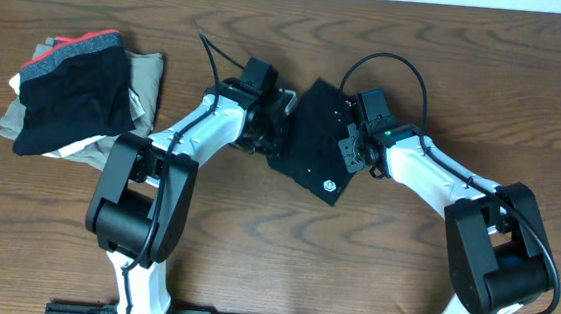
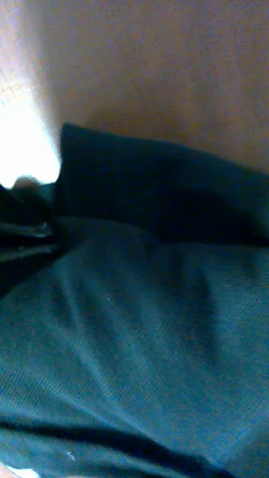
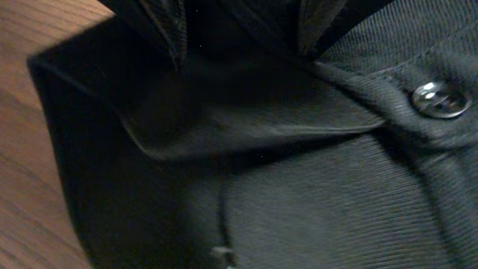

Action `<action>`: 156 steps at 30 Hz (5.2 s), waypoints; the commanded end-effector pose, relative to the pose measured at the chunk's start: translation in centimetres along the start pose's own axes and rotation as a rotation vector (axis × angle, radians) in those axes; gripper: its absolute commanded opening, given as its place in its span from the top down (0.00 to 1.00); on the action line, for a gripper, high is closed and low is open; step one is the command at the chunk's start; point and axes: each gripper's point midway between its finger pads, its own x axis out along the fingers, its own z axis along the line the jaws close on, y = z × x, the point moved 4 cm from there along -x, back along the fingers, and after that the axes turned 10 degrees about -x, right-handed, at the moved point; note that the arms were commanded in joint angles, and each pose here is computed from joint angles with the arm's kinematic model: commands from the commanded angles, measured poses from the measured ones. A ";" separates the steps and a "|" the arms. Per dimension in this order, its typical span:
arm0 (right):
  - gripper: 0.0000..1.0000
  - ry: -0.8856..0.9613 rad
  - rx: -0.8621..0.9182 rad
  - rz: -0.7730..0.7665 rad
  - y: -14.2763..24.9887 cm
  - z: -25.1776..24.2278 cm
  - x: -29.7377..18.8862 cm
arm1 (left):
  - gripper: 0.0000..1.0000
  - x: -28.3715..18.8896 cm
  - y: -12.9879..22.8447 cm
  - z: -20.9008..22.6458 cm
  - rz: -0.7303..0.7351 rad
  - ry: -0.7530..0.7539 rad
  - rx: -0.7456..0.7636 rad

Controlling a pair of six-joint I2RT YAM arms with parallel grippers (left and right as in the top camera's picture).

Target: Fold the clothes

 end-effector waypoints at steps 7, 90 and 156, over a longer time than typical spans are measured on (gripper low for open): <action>0.49 0.055 -0.015 0.031 1.0 -1.7 1.1 | 0.94 0.9 6.5 4.4 0.276 -0.283 -0.218; 0.35 0.183 0.014 -0.346 -1.3 -5.0 -18.1 | 0.94 -20.2 -1.5 15.5 -0.315 -0.522 -0.337; 0.34 0.164 0.008 -0.286 0.1 -4.6 -18.1 | 0.94 -24.2 -5.8 7.8 -0.454 -0.178 -0.352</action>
